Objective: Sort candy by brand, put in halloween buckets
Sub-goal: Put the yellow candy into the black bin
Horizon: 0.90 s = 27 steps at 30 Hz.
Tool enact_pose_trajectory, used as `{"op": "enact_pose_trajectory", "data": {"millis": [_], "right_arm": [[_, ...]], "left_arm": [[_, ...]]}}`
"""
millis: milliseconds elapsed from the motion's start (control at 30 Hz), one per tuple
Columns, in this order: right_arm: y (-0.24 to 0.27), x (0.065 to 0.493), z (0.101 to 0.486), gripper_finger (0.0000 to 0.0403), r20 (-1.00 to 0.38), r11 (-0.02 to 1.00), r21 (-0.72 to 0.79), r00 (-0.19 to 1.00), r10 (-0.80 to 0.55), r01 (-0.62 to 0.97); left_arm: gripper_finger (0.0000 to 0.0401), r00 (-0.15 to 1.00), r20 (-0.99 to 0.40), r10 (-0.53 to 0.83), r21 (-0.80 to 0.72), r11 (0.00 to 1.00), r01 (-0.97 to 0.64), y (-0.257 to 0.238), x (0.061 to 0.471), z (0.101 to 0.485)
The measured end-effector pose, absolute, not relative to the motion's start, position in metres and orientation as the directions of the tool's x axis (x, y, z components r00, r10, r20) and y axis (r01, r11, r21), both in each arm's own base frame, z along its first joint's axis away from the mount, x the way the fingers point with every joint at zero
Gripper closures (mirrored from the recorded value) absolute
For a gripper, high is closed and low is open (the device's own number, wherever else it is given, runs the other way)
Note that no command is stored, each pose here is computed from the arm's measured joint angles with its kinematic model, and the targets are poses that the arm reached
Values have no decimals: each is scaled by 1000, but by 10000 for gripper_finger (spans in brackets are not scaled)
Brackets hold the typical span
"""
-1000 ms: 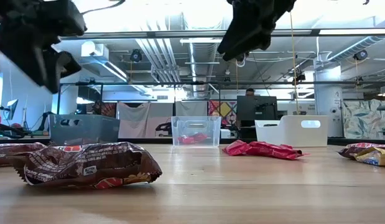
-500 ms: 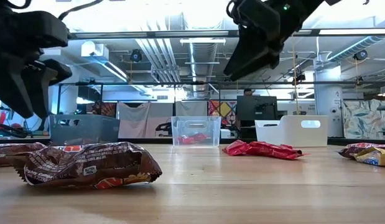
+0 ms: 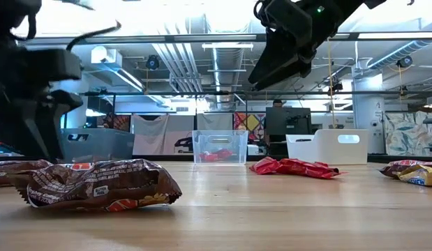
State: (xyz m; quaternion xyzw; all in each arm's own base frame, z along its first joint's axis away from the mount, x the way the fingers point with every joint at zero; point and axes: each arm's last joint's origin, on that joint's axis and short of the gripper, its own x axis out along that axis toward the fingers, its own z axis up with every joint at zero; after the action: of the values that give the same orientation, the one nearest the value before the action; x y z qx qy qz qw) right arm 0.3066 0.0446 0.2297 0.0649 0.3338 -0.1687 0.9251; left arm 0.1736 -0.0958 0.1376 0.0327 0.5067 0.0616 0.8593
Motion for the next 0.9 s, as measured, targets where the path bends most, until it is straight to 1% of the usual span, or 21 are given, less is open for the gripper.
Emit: {"op": "enact_pose_trajectory", "data": {"millis": [67, 333, 467, 600, 633, 800, 900], "right_arm": [[45, 307, 230, 188, -638, 935, 9, 722, -269, 356], [45, 308, 231, 188, -623, 935, 20, 735, -266, 355], [45, 308, 231, 188, -623, 935, 21, 736, -266, 355], [45, 309, 232, 188, -613, 936, 25, 744, -264, 352], [45, 309, 233, 188, -611, 936, 24, 747, -264, 351], [45, 309, 233, 188, -610, 937, 22, 747, -264, 349], [45, 309, 233, 188, -610, 937, 22, 747, -264, 349]], "left_arm": [[292, 480, -863, 158, 134, 987, -85, -95, 174, 131], [297, 477, -864, 162, 120, 986, -116, -96, 175, 117], [328, 466, -869, 166, 118, 984, -129, -96, 176, 114], [385, 471, -867, 163, 115, 985, -130, -96, 175, 116], [391, 475, -865, 162, 113, 985, -130, -95, 175, 117], [392, 488, -861, 147, 95, 987, -130, -94, 173, 122], [398, 512, -848, 139, 88, 989, -122, -93, 172, 138]]}}
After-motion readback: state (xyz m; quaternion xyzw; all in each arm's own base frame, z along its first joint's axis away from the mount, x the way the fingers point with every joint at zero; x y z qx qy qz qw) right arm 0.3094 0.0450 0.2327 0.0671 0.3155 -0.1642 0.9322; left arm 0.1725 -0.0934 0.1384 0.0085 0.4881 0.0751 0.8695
